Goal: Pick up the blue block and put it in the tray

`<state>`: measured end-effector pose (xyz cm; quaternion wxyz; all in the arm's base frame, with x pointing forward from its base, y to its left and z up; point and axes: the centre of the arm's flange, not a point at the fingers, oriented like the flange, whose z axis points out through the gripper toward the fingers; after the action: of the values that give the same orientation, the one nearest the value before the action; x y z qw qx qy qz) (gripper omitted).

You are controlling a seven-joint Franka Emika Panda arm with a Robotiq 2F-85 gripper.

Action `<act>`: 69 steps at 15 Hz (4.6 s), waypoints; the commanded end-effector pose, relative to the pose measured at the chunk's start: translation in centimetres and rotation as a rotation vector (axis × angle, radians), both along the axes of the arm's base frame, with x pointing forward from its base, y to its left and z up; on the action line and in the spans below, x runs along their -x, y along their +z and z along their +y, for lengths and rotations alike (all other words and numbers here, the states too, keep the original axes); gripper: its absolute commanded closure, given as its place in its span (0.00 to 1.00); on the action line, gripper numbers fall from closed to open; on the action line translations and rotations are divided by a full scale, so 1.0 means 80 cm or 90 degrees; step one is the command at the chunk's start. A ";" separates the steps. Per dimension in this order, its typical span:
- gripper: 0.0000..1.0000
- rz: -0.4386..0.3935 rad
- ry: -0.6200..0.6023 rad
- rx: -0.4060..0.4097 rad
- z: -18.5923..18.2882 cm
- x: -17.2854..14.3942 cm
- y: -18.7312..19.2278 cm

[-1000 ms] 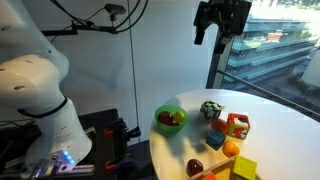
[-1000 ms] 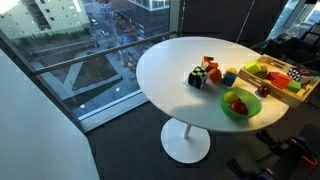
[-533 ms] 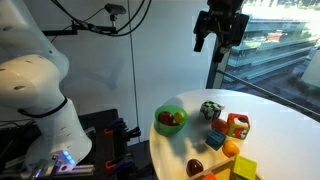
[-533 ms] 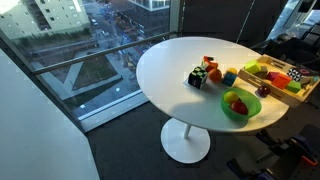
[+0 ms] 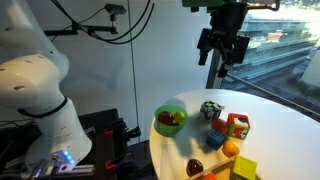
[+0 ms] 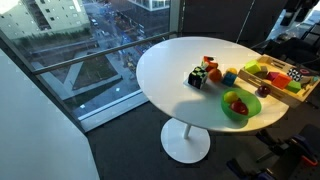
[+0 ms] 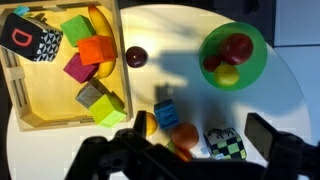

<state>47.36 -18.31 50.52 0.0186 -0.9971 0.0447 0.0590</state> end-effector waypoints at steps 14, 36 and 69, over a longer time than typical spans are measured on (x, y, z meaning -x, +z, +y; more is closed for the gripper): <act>0.00 -0.060 0.193 0.025 0.006 -0.039 -0.155; 0.00 -0.048 0.209 0.032 0.009 -0.064 -0.242; 0.00 -0.148 0.196 0.033 0.004 -0.101 -0.376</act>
<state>55.01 -17.38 20.89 -0.0186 -0.9925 -0.1106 -0.0478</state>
